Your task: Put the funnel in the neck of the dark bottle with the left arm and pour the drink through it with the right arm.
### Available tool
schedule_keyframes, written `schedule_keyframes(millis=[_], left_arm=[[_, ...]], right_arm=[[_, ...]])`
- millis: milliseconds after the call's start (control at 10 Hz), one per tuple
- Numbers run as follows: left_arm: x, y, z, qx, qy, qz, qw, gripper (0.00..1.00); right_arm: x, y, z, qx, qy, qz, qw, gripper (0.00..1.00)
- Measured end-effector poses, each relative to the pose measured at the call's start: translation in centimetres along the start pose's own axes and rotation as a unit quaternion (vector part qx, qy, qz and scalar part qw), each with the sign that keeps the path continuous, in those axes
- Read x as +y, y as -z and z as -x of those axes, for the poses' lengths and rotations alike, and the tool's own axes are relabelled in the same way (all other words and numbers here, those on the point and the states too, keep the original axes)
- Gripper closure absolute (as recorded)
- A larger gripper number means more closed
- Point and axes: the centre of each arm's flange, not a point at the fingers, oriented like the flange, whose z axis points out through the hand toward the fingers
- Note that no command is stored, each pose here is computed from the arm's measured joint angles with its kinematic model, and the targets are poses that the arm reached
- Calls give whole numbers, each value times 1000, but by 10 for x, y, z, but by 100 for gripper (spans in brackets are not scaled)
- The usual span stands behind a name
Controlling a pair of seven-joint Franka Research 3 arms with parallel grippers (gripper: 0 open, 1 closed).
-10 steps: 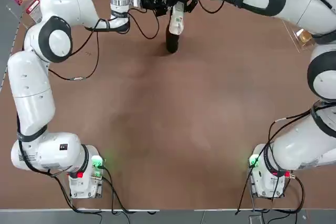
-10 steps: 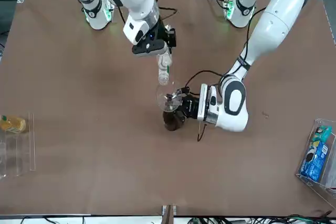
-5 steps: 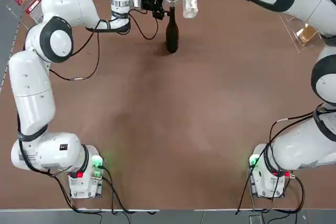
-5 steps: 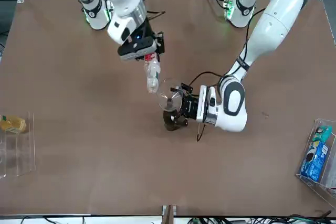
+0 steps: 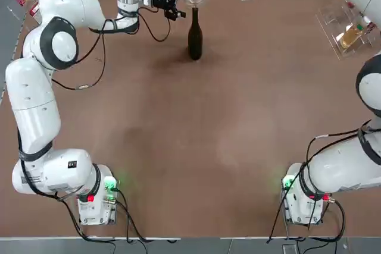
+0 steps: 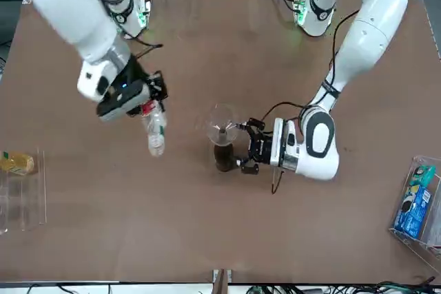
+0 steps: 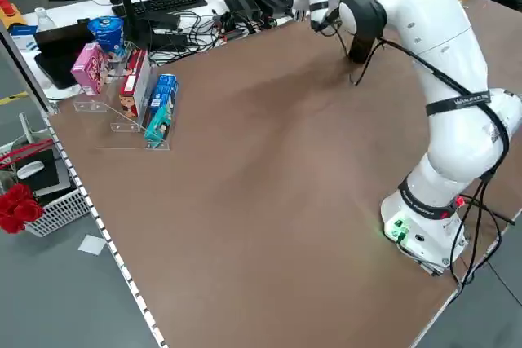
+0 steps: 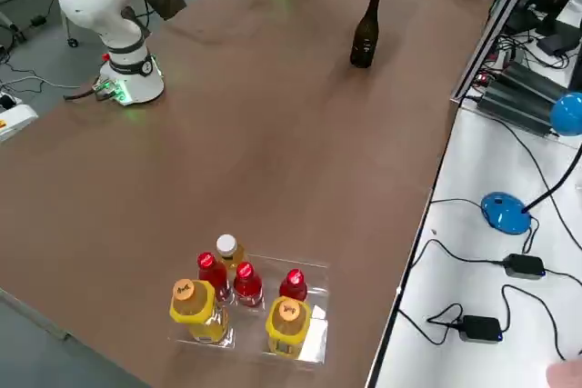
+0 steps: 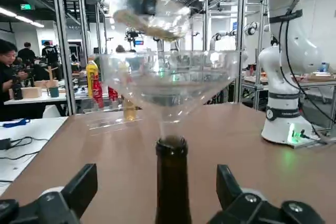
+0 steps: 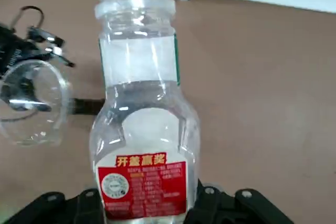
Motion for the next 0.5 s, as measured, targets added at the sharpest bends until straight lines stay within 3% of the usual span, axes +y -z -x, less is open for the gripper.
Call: schedule_keyframes(millis=[100, 300, 500], left_arm=[[0, 18, -1, -11, -10, 14, 1000, 0], [3, 65, -11, -73, -16, 42, 996, 0], [11, 104, -38, -167, 63, 66, 982, 0]], right_arm=[[32, 1, 1, 1, 23, -8, 1000, 52], [86, 1, 10, 13, 76, -27, 997, 52], [144, -2, 25, 36, 143, -61, 987, 52]])
